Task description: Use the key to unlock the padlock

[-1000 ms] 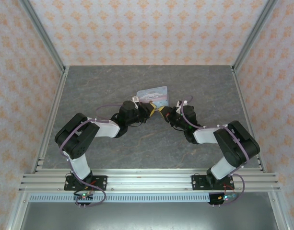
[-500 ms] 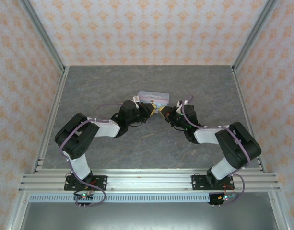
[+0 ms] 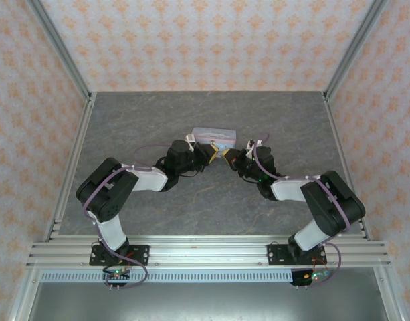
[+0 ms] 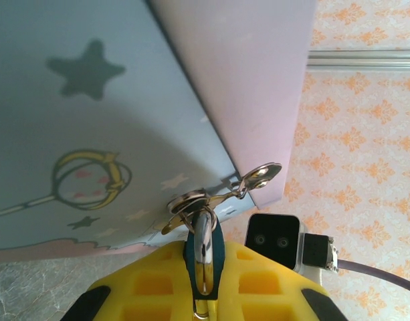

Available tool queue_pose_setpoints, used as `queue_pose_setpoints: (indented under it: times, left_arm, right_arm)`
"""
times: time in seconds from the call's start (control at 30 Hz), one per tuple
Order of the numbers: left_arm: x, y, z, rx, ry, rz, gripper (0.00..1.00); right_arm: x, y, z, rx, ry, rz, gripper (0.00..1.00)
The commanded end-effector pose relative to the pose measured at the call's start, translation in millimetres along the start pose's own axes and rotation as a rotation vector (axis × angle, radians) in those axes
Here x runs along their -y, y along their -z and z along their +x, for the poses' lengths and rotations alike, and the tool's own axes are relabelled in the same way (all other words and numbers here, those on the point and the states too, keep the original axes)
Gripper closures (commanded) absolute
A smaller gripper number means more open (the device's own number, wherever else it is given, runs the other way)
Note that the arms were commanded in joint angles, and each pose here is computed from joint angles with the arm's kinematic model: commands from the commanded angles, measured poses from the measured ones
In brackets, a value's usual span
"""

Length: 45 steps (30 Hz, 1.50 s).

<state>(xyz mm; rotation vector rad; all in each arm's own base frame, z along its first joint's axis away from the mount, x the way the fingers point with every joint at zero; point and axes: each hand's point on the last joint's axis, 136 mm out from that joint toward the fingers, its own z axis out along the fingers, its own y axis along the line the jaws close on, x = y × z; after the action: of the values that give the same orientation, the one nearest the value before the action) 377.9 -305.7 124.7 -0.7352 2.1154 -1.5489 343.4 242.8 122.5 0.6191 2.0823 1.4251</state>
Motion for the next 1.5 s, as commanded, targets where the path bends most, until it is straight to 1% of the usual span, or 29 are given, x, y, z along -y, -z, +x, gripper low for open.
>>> queue_pose_setpoints:
  times: [0.0,0.27,0.47,0.7,0.9,1.47]
  left_arm:
    - [34.9,0.7,34.8,-0.134,-0.032,0.082,1.0]
    - [35.5,0.4,38.6,-0.166,-0.035,0.101,1.0]
    - [31.5,1.1,37.2,-0.174,-0.047,0.085,1.0]
    - [31.4,1.8,34.3,-0.168,-0.034,0.087,1.0]
    - [30.9,4.4,32.9,-0.162,-0.034,0.083,1.0]
    - [29.7,5.7,33.4,-0.159,-0.035,0.078,1.0]
  right_arm:
    - [-23.9,8.4,10.6,-0.034,0.057,-0.088,1.0]
    - [-10.8,29.6,15.3,-0.027,0.085,-0.026,1.0]
    - [-2.4,37.9,19.4,-0.047,0.113,0.038,1.0]
    - [2.9,43.2,19.5,-0.032,0.108,0.051,1.0]
    - [7.3,43.6,15.0,-0.005,0.091,0.064,1.0]
    - [-7.7,32.0,1.2,0.026,0.072,0.036,1.0]
